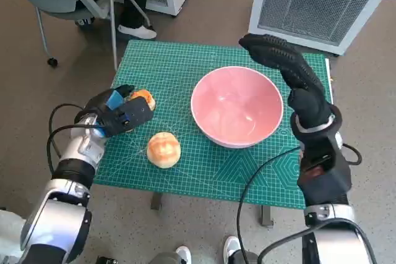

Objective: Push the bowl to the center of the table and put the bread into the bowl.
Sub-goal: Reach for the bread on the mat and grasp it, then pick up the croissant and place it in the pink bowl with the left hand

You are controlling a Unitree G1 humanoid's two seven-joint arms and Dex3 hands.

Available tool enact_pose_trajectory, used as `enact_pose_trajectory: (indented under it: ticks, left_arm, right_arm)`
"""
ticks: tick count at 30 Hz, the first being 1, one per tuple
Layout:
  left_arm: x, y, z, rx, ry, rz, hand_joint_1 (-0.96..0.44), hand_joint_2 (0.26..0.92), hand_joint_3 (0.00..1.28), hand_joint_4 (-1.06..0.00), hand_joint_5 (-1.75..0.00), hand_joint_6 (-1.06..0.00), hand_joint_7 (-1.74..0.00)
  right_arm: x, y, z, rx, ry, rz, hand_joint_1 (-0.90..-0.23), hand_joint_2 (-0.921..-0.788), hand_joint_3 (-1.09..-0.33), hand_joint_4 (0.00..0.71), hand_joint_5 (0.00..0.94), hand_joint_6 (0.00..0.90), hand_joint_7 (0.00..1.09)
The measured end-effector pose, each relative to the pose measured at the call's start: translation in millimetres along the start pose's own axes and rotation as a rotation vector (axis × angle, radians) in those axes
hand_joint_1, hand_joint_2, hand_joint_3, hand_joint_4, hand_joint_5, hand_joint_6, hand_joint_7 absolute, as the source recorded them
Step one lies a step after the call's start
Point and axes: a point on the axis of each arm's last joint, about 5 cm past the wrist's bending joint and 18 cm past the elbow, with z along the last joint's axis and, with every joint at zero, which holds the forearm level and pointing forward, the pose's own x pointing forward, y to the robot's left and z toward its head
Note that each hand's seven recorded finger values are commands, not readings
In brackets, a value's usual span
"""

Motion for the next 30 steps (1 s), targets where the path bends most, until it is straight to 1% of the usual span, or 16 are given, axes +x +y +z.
enact_pose_trajectory:
  ticks: [2, 7, 20, 30]
  left_arm:
    - [0, 1.4, -0.5, -0.001, -0.013, 0.003, 0.0, 0.919, 0.06, -0.71, -1.24, -0.66, -0.97]
    - [-1, 4.9, -2.0, -0.017, -0.046, 0.009, 0.0, 0.92, 0.07, -0.7, -1.27, -0.63, -1.03]
    - [-4, 9.8, -5.3, -0.063, -0.1, -0.01, 0.0, 0.92, 0.09, -0.7, -1.22, -0.58, -1.14]
    - [-12, 10.5, -5.4, -0.086, -0.182, -0.02, 0.0, 0.921, 0.1, -0.72, -1.2, -0.54, -1.16]
  right_arm:
    - [-0.6, 0.1, -0.1, 0.001, 0.005, 0.0, -0.614, -0.921, -0.807, 0.252, 0.0, 0.309, 0.02]
    - [-1.9, 0.3, -0.4, 0.003, 0.012, -0.002, -0.609, -0.921, -0.804, 0.251, 0.0, 0.304, 0.02]
    - [-2.8, 0.8, -1.0, 0.007, 0.018, -0.003, -0.599, -0.921, -0.804, 0.251, 0.0, 0.3, 0.02]
    - [-3.5, 1.7, -1.6, 0.01, 0.023, -0.004, -0.595, -0.921, -0.806, 0.251, 0.0, 0.299, 0.02]
